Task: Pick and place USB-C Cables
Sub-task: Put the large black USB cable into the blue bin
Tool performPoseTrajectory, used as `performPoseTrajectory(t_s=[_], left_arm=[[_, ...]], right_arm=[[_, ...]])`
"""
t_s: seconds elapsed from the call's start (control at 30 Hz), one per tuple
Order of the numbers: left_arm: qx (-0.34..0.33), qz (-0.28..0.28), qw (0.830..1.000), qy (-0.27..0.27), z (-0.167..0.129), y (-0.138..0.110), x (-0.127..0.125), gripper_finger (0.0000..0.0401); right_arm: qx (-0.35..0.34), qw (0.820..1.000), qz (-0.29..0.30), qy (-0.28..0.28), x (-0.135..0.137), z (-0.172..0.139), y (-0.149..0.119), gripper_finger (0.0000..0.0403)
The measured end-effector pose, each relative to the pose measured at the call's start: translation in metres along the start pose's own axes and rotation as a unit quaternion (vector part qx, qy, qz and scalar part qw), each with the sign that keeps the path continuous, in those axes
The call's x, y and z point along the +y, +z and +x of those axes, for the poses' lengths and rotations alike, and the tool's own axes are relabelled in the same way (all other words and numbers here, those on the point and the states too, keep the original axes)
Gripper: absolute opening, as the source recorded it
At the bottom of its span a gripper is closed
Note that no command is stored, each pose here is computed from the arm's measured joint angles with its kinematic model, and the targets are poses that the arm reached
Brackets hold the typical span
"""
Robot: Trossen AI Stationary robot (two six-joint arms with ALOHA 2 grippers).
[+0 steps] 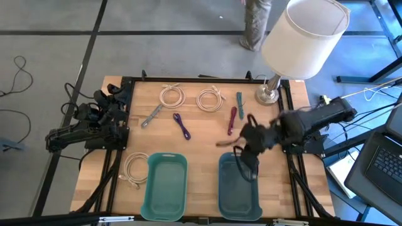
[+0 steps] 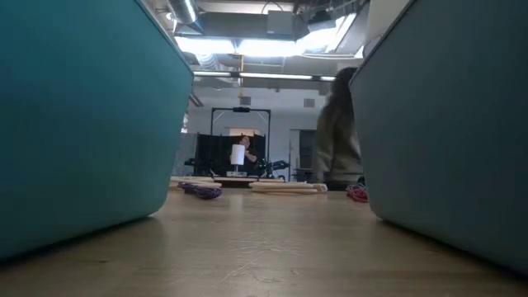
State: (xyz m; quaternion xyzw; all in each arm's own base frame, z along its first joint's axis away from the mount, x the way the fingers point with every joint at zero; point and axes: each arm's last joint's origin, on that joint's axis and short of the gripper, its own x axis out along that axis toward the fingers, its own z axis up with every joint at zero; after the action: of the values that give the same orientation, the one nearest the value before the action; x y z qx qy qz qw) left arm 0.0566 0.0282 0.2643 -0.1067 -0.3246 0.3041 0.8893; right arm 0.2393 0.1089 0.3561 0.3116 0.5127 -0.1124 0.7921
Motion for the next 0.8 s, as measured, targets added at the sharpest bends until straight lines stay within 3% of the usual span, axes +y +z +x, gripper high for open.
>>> performPoseTrajectory(t_s=[0.13, 0.27, 0.4, 0.57, 0.8], left_arm=[[0.004, -0.001, 1.000, 0.003, 0.000, -0.001, 0.000, 0.0015], [-0.001, -0.037, 0.999, 0.022, 0.000, -0.001, 0.001, 0.0015], [-0.003, -0.059, 0.998, 0.030, 0.000, -0.001, 0.002, 0.0015], [0.000, -0.072, 0.997, 0.030, 0.000, -0.001, 0.002, 0.0015], [0.005, -0.100, 0.995, 0.010, 0.000, -0.002, 0.001, 0.0015]], right_arm=[[0.006, 1.000, 0.007, -0.007, 0.023, 0.016, -0.026, 0.0027], [0.022, 0.999, -0.014, -0.029, 0.043, 0.044, -0.048, 0.0027], [0.045, 0.996, -0.037, -0.074, 0.054, 0.079, -0.065, 0.0027], [0.072, 0.986, -0.050, -0.141, 0.056, 0.127, -0.073, 0.0027], [0.103, 0.972, -0.057, -0.203, 0.045, 0.178, -0.058, 0.0027]])
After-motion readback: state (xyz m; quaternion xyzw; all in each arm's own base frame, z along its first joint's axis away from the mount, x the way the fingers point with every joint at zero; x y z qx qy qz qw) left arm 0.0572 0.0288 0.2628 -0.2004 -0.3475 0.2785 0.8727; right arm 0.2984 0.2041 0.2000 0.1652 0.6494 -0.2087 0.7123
